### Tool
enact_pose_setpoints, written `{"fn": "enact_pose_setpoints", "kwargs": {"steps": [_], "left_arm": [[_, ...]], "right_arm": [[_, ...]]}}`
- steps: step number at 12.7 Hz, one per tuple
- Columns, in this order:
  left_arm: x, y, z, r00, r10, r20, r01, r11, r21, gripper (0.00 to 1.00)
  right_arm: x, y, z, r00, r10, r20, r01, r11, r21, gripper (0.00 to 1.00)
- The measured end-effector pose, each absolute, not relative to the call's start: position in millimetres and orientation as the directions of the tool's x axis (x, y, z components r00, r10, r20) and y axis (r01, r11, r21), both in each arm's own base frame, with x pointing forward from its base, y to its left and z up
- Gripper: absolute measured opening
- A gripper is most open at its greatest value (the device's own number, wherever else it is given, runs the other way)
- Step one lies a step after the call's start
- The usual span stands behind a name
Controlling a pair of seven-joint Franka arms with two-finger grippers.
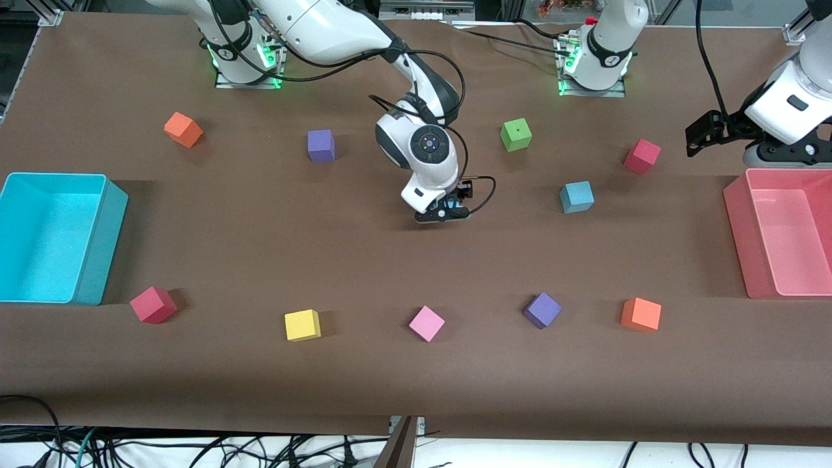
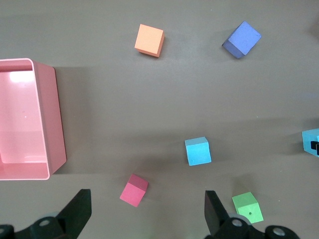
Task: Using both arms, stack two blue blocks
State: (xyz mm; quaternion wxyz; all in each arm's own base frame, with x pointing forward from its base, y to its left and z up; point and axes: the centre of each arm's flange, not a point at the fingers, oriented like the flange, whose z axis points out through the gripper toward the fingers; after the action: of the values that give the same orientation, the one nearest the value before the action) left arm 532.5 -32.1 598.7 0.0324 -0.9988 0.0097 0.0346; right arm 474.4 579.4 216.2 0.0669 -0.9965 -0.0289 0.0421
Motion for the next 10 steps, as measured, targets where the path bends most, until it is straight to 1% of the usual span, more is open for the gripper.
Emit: {"fn": "enact_pose_setpoints", "kwargs": {"steps": [1, 3, 4, 6, 8, 10], "left_arm": [[532.6, -32.8, 598.4, 0.997, -0.018, -0.07, -0.023, -0.998, -0.064, 1.0], [533.0, -33.7, 597.4, 0.997, -0.02, -0.072, -0.025, -0.998, -0.064, 1.0], [533.3, -33.8, 596.5, 0.997, -0.02, -0.075, -0.025, -0.998, -0.064, 1.0], [531.3, -35.8, 588.6, 0.992, -0.022, -0.121, -0.03, -0.998, -0.064, 1.0], [533.5, -40.4, 575.7, 0.986, -0.026, -0.164, -0.034, -0.998, -0.046, 1.0], [536.9, -44.4, 560.4, 0.979, -0.029, -0.201, -0.033, -0.999, -0.017, 1.0]], "right_arm": [[476.1, 581.0, 222.1, 0.995, 0.065, -0.078, 0.054, -0.989, -0.139, 1.0], [483.1, 581.0, 243.7, 0.989, 0.113, -0.096, 0.101, -0.988, -0.119, 1.0], [490.1, 576.5, 260.8, 0.978, 0.175, -0.112, 0.164, -0.981, -0.107, 1.0], [520.8, 548.6, 307.5, 0.936, 0.337, -0.105, 0.324, -0.938, -0.122, 1.0], [562.8, 496.6, 351.3, 0.856, 0.512, -0.066, 0.499, -0.853, -0.152, 1.0], [592.3, 453.8, 366.2, 0.759, 0.65, -0.037, 0.634, -0.751, -0.184, 1.0]]}}
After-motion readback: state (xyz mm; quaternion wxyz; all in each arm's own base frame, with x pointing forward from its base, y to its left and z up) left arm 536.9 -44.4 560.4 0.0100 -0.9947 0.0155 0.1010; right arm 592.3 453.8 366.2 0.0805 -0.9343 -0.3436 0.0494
